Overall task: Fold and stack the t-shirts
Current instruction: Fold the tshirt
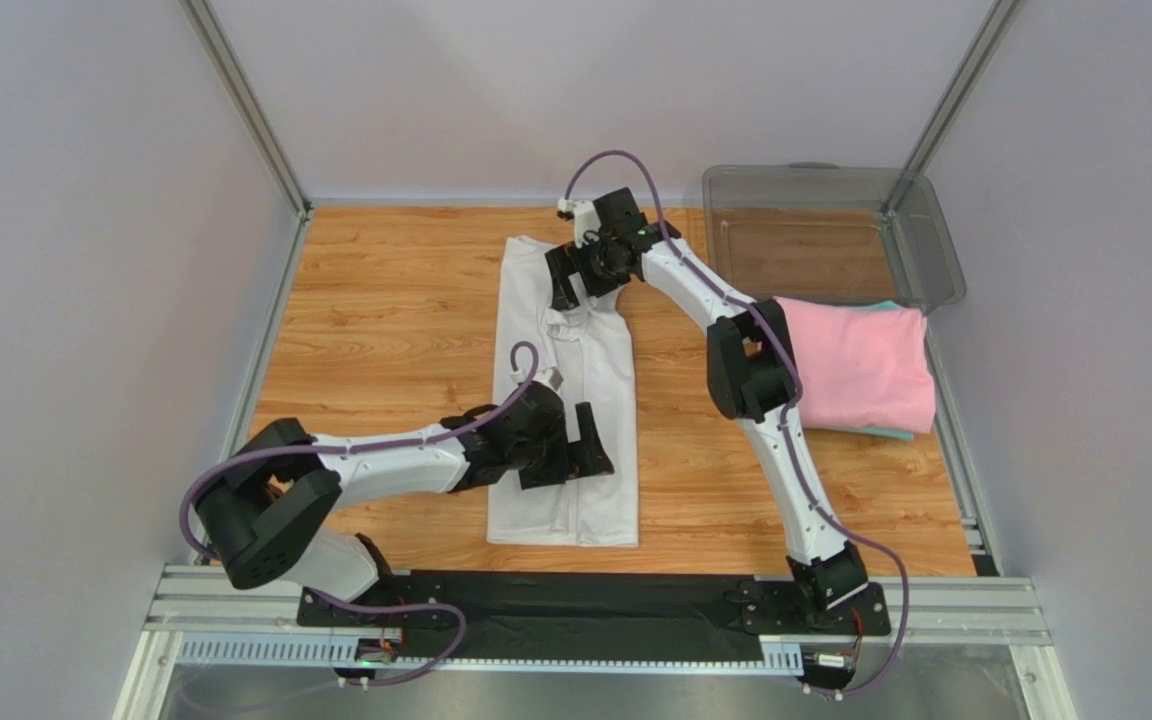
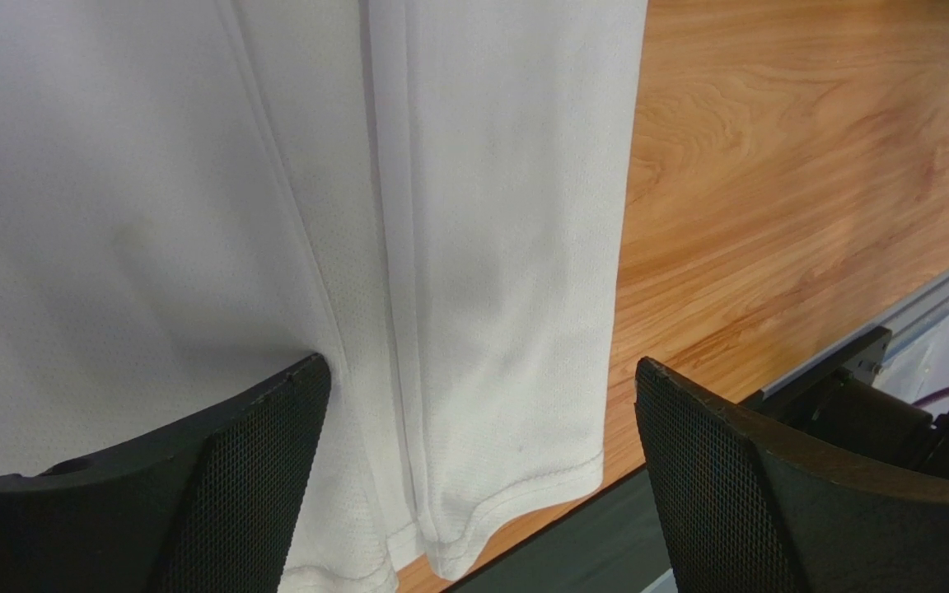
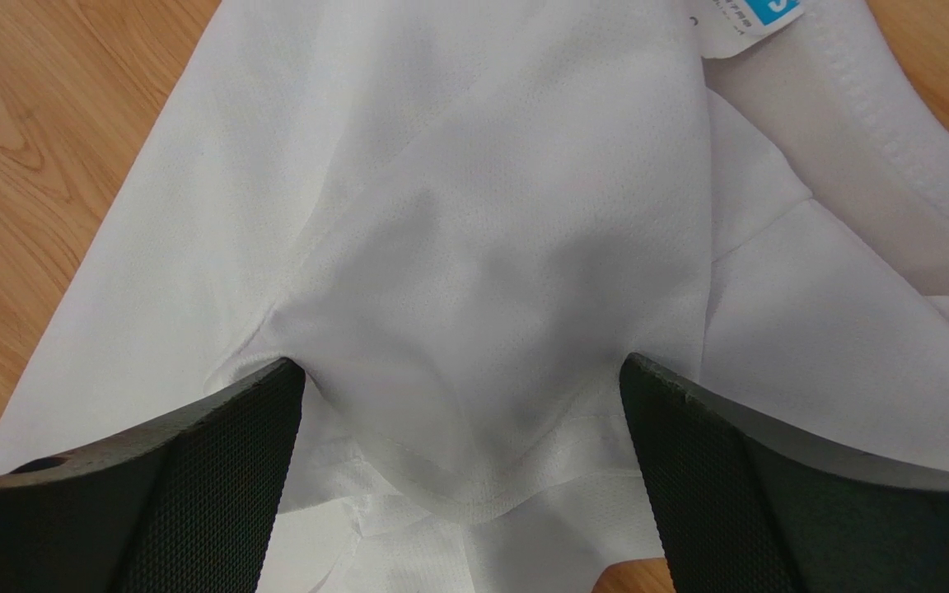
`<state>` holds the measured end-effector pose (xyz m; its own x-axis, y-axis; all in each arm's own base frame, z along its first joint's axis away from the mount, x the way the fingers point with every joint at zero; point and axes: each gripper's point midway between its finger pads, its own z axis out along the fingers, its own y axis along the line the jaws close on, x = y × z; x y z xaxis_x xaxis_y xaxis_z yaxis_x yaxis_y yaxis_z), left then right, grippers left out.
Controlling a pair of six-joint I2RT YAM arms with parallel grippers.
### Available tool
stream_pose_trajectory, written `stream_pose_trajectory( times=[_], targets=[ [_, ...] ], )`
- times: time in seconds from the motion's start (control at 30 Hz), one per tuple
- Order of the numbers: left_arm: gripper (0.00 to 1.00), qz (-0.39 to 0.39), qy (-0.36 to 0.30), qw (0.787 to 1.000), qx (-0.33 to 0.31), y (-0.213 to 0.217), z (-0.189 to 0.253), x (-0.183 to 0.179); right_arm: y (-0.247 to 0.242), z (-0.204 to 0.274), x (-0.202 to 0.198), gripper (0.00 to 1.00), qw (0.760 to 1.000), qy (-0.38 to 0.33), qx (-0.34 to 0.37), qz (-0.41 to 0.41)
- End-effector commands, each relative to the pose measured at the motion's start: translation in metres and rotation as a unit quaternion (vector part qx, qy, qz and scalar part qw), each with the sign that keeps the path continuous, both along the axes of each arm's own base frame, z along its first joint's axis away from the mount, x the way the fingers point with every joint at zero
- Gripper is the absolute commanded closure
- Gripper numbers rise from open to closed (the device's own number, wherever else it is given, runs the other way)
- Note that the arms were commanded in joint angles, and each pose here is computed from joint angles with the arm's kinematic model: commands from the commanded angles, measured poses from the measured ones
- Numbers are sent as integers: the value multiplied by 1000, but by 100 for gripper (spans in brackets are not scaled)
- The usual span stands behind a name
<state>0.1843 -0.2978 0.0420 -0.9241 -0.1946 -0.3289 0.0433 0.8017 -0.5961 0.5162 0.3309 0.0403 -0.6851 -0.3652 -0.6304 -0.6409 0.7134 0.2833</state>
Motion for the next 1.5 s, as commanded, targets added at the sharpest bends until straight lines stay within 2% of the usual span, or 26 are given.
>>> stream_pose_trajectory(
  times=[0.0, 0.1, 0.17, 0.27, 0.37, 0.4, 0.5, 0.63, 0.67, 0.7, 0.73, 0.77, 0.8, 0.83, 0.87, 0.9, 1.07, 1.1, 1.13, 1.2, 1.27, 1.43, 1.47],
  targets=[
    [0, -16, 14, 998, 63, 2, -12, -13, -3, -13, 5, 0, 1000, -1, -18, 1],
    [0, -27, -3, 996, 82, 0, -4, -11, -7, 6, 13, 0, 999, -27, -24, -11],
    [0, -27, -4, 994, 108, 8, -1, -15, -12, 33, 13, 0, 998, -48, -31, -13],
    [0, -33, -38, 993, 105, 10, 21, -12, -32, 76, 16, 0, 994, -86, -58, -44],
    [0, -41, -68, 992, 93, 14, 45, -15, -41, 130, 4, 0, 990, -116, -47, -61],
    [0, -37, -82, 993, 82, 17, 58, -16, -43, 168, -1, 0, 987, -144, -28, -68],
    [0, -43, -89, 992, 74, 33, 65, -30, -50, 194, -17, 0, 985, -145, -4, -94],
    [0, -27, -65, 992, 101, 76, 48, -53, -68, 250, -61, 0, 977, -149, 37, -149],
    [0, -15, -57, 993, 100, 87, 40, -61, -73, 226, -77, 0, 978, -122, 17, -167],
    [0, 2, -45, 993, 106, 97, 33, -65, -94, 219, -95, 0, 969, -126, -8, -212],
    [0, 2, -45, 993, 106, 102, 30, -68, -89, 247, -104, 0, 967, -153, 17, -205],
    [0, 8, -44, 994, 98, 107, 27, -72, -98, 215, -121, 0, 960, -148, -26, -235],
    [0, 9, -41, 995, 94, 110, 25, -75, -106, 235, -135, 0, 951, -182, -5, -251],
    [0, 11, -38, 995, 95, 114, 24, -77, -109, 230, -145, 0, 947, -188, -7, -259],
    [0, 11, -34, 996, 86, 115, 21, -81, -113, 199, -163, 0, 949, -163, -18, -270],
    [0, 10, -31, 996, 84, 117, 19, -84, -118, 209, -176, 0, 946, -166, 14, -279],
    [1, 13, 7, 996, 87, 127, -7, -100, -130, 171, -226, 0, 946, -108, 82, -294],
    [5, 18, 8, 996, 90, 129, -10, -100, -131, 182, -234, 0, 943, -115, 113, -291],
    [6, 25, 10, 995, 91, 130, -13, -100, -134, 162, -246, 0, 946, -96, 113, -289],
    [17, 28, 4, 996, 89, 129, -16, -97, -133, 162, -263, 0, 945, -84, 149, -280],
    [29, 34, 1, 995, 92, 129, -18, -94, -133, 140, -281, 0, 951, -51, 148, -265],
    [48, 40, -3, 995, 95, 126, -23, -89, -143, 99, -311, 0, 961, -4, 103, -257],
    [55, 35, 2, 994, 102, 125, -26, -90, -141, 88, -319, 0, 964, 11, 94, -250]
  ],
)
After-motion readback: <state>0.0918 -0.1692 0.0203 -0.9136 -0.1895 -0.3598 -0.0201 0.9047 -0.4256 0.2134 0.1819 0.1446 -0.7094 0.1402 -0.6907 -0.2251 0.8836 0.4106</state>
